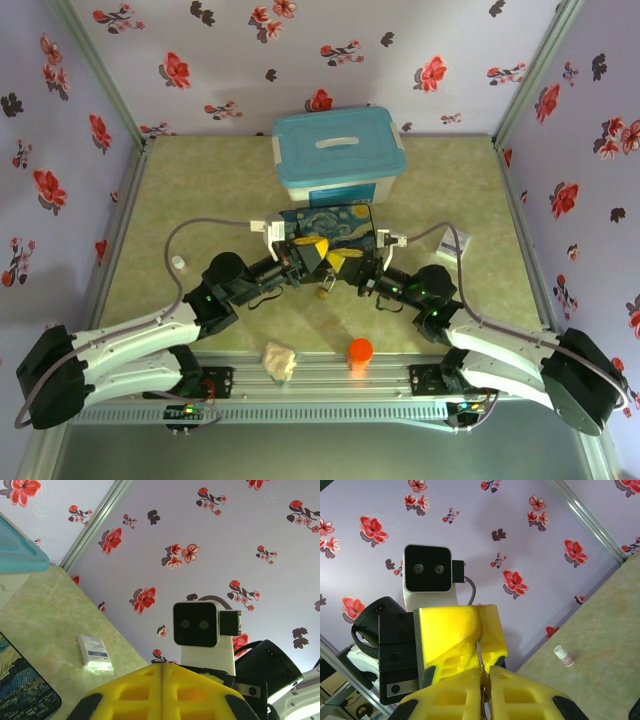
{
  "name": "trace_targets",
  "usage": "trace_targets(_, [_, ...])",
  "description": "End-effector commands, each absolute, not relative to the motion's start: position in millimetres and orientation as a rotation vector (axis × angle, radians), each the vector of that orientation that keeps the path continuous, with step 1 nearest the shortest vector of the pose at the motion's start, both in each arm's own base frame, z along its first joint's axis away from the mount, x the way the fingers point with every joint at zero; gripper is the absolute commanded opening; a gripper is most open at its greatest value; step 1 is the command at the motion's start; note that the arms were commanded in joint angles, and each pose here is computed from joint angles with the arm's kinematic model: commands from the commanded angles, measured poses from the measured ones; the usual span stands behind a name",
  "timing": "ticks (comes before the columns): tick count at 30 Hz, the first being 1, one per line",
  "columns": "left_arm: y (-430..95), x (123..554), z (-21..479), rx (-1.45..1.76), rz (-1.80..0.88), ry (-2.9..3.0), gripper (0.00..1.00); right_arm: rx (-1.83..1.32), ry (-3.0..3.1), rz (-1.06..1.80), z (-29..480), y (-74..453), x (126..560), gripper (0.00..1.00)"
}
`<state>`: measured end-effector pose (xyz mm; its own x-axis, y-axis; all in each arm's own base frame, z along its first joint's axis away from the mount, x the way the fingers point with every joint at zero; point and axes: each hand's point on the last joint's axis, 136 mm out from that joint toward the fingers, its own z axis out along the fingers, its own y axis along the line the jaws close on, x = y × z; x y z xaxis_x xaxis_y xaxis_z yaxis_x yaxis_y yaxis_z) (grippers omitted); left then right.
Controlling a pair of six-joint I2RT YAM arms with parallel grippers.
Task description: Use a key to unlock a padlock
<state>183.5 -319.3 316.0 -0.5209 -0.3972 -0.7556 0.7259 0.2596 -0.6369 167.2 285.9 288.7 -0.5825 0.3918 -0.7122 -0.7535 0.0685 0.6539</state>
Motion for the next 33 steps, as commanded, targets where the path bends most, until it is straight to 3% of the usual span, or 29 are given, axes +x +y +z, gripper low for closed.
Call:
trace_targets(1, [-317.3, 179.5, 339.7, 0.305, -1.499, 1.487, 0.0, -0.387, 1.402, 1.67, 299.4, 280.4, 161.2, 0.18])
trace_targets(2, [-317.4, 179.6, 339.6, 0.305, -1.498, 1.487, 0.0, -0.38, 1.41, 1.668, 297.1, 280.4, 162.0, 0.26])
trace_targets(5, [-317.6, 179.6, 341.8, 0.304, -1.501, 1.483, 0.0, -0.386, 1.411, 1.668, 296.4, 281.3, 161.7, 0.27])
trace_targets(15, [-319.2, 181.2, 336.8, 0.29, -1.514, 1.493, 0.0, -0.394, 1.365, 1.692, 304.2, 284.1, 161.2, 0.19])
trace_targets(18, [-319.2, 180.8, 336.4, 0.29, -1.515, 1.492, 0.0, -0.397, 1.377, 1.702, 301.0, 286.6, 161.5, 0.21])
trace_targets(24, [-318.3, 180.2, 336.9, 0.294, -1.512, 1.49, 0.0, -0.393, 1.372, 1.71, 298.0, 285.0, 159.9, 0.13])
trace_targets(27, [-317.9, 180.3, 335.9, 0.294, -1.507, 1.493, 0.0, -0.375, 1.372, 1.697, 295.9, 281.4, 160.6, 0.0])
trace_targets(31, [-313.2, 185.8, 329.5, 0.258, -1.469, 1.518, 0.0, -0.376, 1.385, 1.677, 293.5, 278.9, 159.9, 0.0])
trace_targets(33, [-307.2, 192.5, 324.3, 0.221, -1.416, 1.544, 0.31, -0.377, 1.402, 1.665, 291.1, 278.1, 159.8, 0.0])
